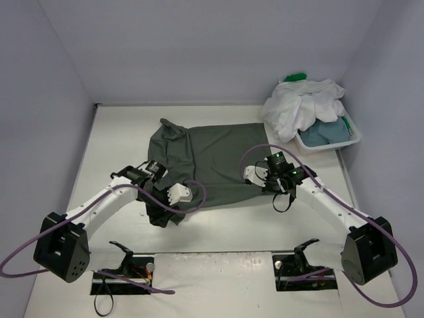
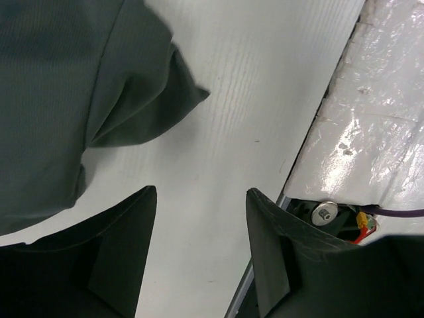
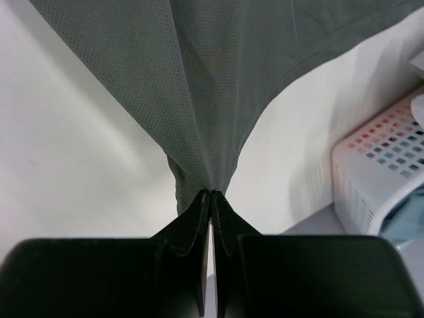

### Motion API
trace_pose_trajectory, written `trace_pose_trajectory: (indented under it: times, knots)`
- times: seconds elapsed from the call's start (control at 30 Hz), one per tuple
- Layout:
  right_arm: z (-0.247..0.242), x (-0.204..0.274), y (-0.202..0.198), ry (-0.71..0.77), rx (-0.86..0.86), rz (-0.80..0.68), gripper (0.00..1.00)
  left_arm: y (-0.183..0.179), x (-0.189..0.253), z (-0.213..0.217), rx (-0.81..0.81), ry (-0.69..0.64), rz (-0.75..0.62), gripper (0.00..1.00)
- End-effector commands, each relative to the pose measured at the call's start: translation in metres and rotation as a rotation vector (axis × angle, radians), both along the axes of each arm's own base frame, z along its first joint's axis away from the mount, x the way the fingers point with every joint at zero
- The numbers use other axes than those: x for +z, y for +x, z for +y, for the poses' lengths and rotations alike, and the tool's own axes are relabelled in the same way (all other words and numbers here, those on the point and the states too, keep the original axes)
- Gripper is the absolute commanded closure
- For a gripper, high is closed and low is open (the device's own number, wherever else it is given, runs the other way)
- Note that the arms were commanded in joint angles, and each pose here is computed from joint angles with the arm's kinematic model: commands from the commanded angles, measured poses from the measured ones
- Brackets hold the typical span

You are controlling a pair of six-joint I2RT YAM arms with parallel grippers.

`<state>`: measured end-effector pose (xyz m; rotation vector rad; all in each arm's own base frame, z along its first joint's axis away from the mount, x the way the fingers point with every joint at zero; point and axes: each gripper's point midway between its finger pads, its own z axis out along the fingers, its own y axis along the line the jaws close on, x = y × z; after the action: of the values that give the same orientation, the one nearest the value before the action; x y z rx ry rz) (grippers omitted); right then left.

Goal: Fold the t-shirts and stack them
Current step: Flatten out the crumpled T-shirt at the center of the board.

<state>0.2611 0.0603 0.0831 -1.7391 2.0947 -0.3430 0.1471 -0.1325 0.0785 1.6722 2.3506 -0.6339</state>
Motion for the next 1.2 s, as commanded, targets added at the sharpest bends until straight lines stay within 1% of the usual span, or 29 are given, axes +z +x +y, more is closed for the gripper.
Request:
trace_pose_trajectory:
  times: [0.0, 0.1, 0.2, 0.23, 0.4, 0.53, 0.63, 0.7, 0.73, 0.8, 0.87, 0.93, 1.17]
  knots:
    - [-0.019, 0.023, 0.019, -0.080, 0.004, -0.071, 1.00, 0.017, -0.001, -0.007, 0.013, -0.014, -0.060, 0.49]
    - [-0.029, 0.023, 0.020, -0.101, -0.004, -0.071, 1.00, 0.022, -0.008, -0.010, 0.021, -0.015, -0.065, 0.44]
    - [-0.036, 0.019, 0.017, -0.130, -0.005, -0.065, 1.00, 0.027, -0.014, -0.015, 0.028, -0.017, -0.077, 0.42]
    - [-0.039, 0.017, 0.016, -0.144, -0.002, -0.062, 1.00, 0.028, -0.016, -0.018, 0.026, -0.009, -0.082, 0.39]
    - [-0.056, 0.018, 0.019, -0.193, -0.021, -0.067, 1.00, 0.041, -0.023, -0.026, 0.012, 0.001, -0.135, 0.38]
    - [-0.055, 0.022, 0.023, -0.172, -0.025, -0.076, 1.00, 0.061, -0.026, -0.030, 0.021, 0.010, -0.213, 0.37]
    - [-0.054, 0.019, 0.021, -0.166, -0.027, -0.069, 1.00, 0.071, -0.031, -0.034, 0.023, 0.010, -0.229, 0.34]
    - [-0.054, 0.019, 0.021, -0.156, -0.033, -0.069, 1.00, 0.073, -0.039, -0.038, 0.025, 0.014, -0.215, 0.32]
    - [-0.053, 0.019, 0.021, -0.149, -0.032, -0.069, 1.00, 0.076, -0.045, -0.040, 0.023, 0.018, -0.213, 0.25]
    - [-0.053, 0.019, 0.020, -0.148, -0.032, -0.069, 1.00, 0.081, -0.049, -0.043, 0.022, 0.021, -0.223, 0.25]
    - [-0.053, 0.017, 0.019, -0.149, -0.033, -0.066, 1.00, 0.081, -0.055, -0.046, 0.018, 0.023, -0.204, 0.25]
    - [-0.053, 0.017, 0.018, -0.147, -0.034, -0.066, 1.00, 0.079, -0.059, -0.050, 0.010, 0.022, -0.178, 0.24]
    - [-0.047, 0.012, 0.018, -0.118, -0.032, -0.045, 1.00, 0.072, -0.066, -0.058, -0.019, 0.023, -0.152, 0.24]
